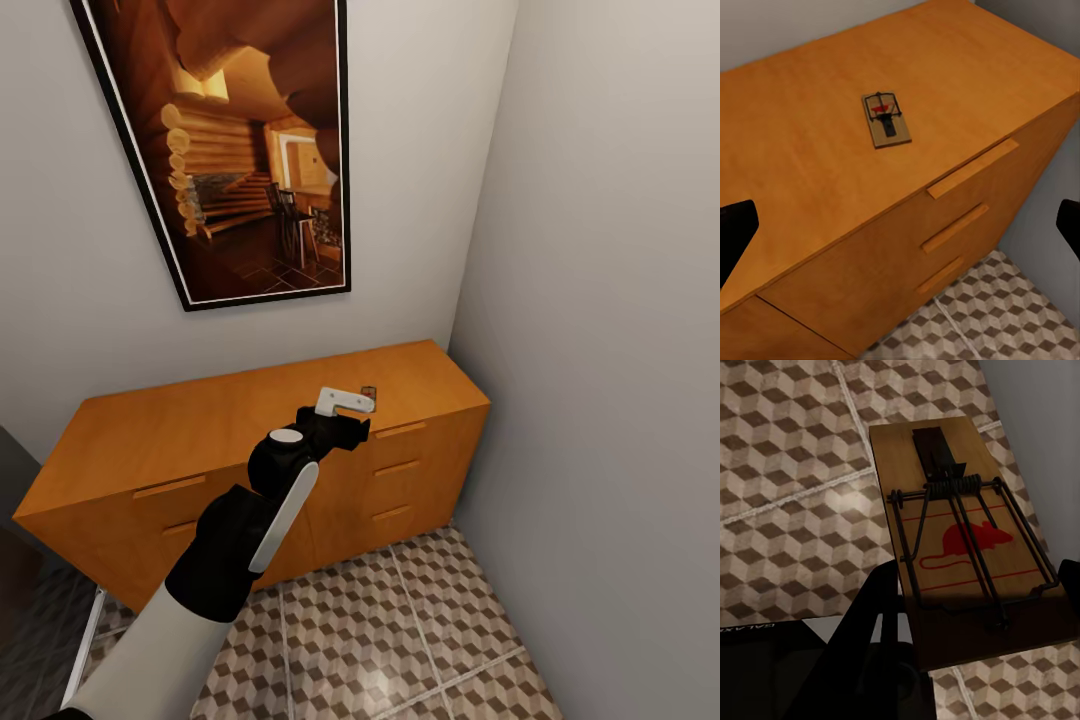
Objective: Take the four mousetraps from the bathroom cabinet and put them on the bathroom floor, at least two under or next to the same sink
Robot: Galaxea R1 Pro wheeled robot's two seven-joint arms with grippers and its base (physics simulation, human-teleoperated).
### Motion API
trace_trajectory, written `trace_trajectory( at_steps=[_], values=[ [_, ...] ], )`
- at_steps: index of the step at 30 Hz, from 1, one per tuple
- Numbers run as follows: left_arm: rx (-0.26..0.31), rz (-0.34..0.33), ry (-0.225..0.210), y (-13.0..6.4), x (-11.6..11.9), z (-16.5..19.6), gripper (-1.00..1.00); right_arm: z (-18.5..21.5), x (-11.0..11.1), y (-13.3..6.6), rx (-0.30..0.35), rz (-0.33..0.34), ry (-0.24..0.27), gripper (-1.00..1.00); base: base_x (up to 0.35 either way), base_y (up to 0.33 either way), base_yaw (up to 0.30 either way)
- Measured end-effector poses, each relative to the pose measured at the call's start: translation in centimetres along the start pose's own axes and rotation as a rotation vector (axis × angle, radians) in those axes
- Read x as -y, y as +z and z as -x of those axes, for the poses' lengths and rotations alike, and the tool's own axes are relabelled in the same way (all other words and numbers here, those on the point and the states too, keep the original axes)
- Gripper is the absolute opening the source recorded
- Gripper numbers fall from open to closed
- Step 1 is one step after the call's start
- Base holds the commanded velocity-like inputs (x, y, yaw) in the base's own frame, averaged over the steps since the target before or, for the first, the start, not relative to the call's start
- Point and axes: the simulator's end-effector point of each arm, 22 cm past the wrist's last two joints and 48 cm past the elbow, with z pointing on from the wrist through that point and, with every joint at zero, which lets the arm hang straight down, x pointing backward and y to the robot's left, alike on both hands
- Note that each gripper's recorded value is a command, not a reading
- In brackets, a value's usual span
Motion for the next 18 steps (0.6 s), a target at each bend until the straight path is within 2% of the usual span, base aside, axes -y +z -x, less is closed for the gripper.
trace_trajectory(
  at_steps=[6, 13, 18],
  values=[
    [-0.003, 0.0, 0.0, 0.02, -0.01, -0.13, 1.0, 0.01, -0.04, -0.01, 0.0, 0.0, 0.0, -1.0, 0.007, -0.01, 0.0],
    [-0.003, 0.002, 0.001, 0.02, -0.12, -0.2, 1.0, -0.05, -0.08, -0.04, -0.001, 0.001, 0.0, -1.0, 0.103, -0.138, 0.0],
    [-0.005, 0.004, -0.001, 0.05, -0.24, -0.25, 1.0, -0.07, -0.05, -0.03, -0.001, 0.001, 0.0, -1.0, 0.032, -0.038, 0.0]
  ],
)
